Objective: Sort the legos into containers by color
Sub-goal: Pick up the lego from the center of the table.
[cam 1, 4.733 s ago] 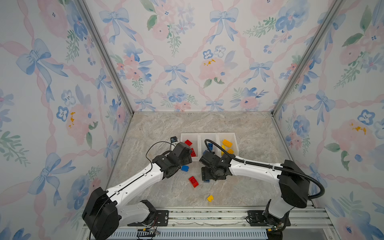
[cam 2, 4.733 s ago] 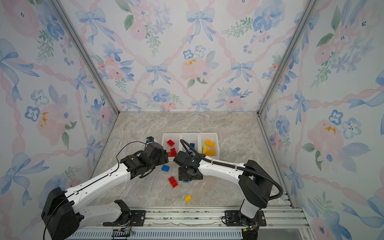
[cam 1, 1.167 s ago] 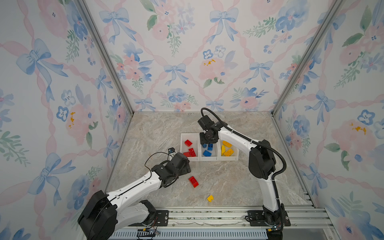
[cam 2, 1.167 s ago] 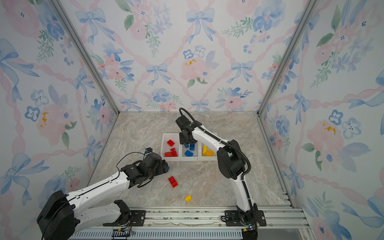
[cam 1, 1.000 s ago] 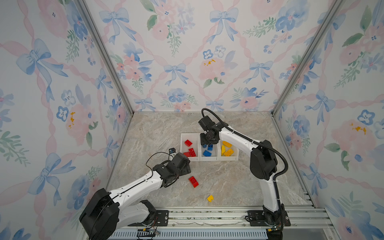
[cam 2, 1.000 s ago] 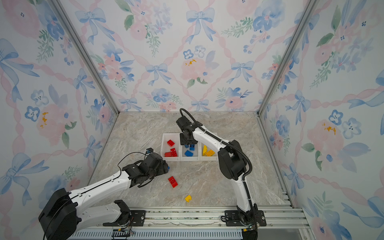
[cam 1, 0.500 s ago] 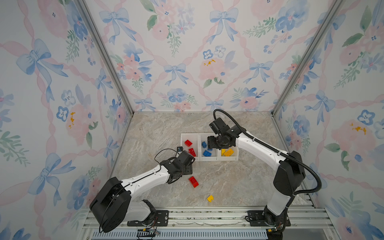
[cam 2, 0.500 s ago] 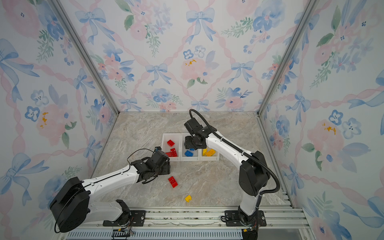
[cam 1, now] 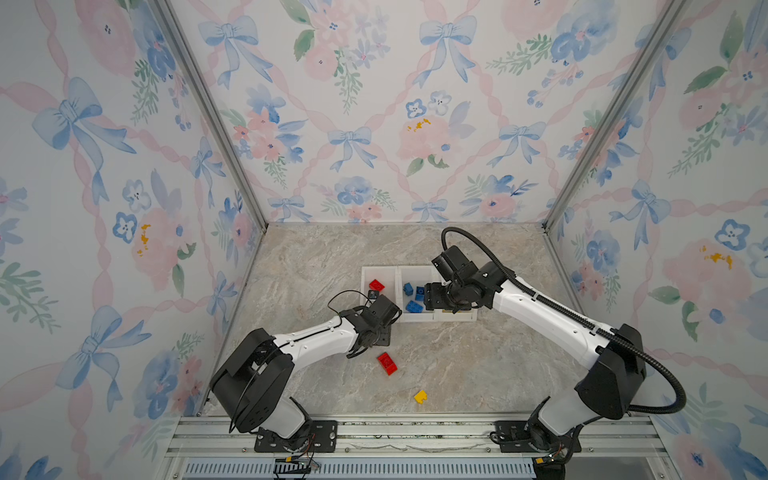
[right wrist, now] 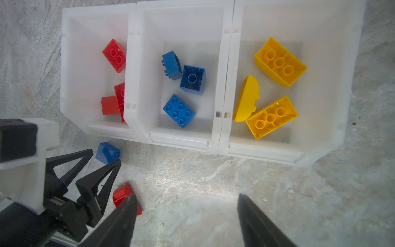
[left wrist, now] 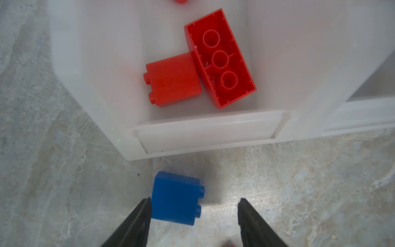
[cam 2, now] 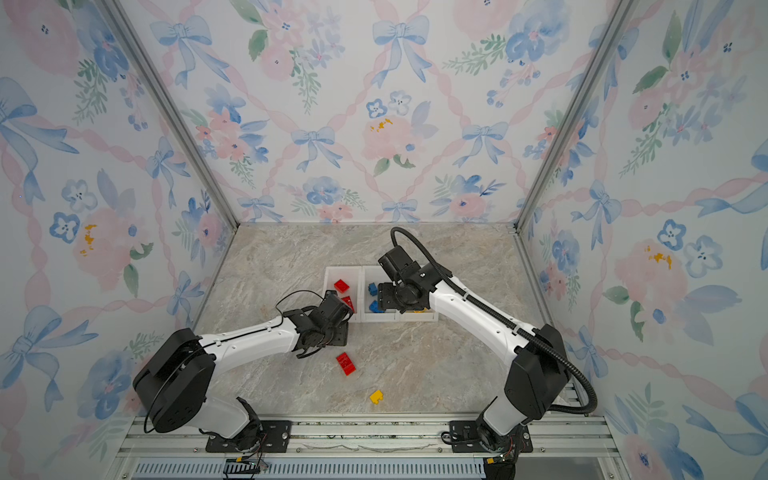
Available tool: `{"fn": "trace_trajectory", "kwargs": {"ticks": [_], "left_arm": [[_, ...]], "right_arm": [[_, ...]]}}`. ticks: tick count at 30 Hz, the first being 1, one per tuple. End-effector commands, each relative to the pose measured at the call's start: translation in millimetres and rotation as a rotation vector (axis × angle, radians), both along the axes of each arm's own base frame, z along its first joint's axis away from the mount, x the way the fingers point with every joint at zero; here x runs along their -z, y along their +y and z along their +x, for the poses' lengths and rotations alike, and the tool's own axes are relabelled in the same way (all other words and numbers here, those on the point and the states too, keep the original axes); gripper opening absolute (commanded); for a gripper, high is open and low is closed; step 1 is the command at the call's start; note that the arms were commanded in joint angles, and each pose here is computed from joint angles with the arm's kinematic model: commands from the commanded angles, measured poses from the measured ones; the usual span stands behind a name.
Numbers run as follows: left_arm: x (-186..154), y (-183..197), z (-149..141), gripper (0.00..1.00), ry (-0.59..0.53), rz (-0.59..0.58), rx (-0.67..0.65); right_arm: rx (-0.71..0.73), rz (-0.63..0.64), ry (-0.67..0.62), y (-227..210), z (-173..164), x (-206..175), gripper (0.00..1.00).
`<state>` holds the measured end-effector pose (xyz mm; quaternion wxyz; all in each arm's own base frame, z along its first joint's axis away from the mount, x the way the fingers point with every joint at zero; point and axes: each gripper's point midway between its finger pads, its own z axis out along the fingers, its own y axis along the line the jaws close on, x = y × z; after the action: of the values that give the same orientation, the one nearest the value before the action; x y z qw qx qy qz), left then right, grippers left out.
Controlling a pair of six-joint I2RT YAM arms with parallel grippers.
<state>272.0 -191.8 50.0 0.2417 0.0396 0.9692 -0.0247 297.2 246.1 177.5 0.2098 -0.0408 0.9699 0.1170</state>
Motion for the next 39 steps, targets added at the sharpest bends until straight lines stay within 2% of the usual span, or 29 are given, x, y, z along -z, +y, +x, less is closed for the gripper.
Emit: {"fn": "trace_trajectory", "kwargs": {"ticks": [1, 18, 22, 31, 39], "left_arm": [[6, 5, -1, 0.65, 0.014, 0.067, 0.022], [30, 17, 0, 0.63, 0.061, 0.146, -0.003], [33, 16, 1, 0.59, 0.069, 0.152, 0.001], [38, 16, -3, 0.43, 0.089, 0.148, 0.003], [24, 5, -6, 0.34, 0.06, 0.102, 0.014]], "right_arm": [[0.024, -0.018, 0.028, -9, -12, 3, 0.78], [0.035, -0.017, 0.033, -12, -17, 6, 0.78], [0.036, -0.017, 0.031, -13, -18, 6, 0.79], [0.057, -0.019, 0.029, -17, -19, 6, 0.78], [0.072, -0.02, 0.029, -23, -24, 9, 0.78]]}}
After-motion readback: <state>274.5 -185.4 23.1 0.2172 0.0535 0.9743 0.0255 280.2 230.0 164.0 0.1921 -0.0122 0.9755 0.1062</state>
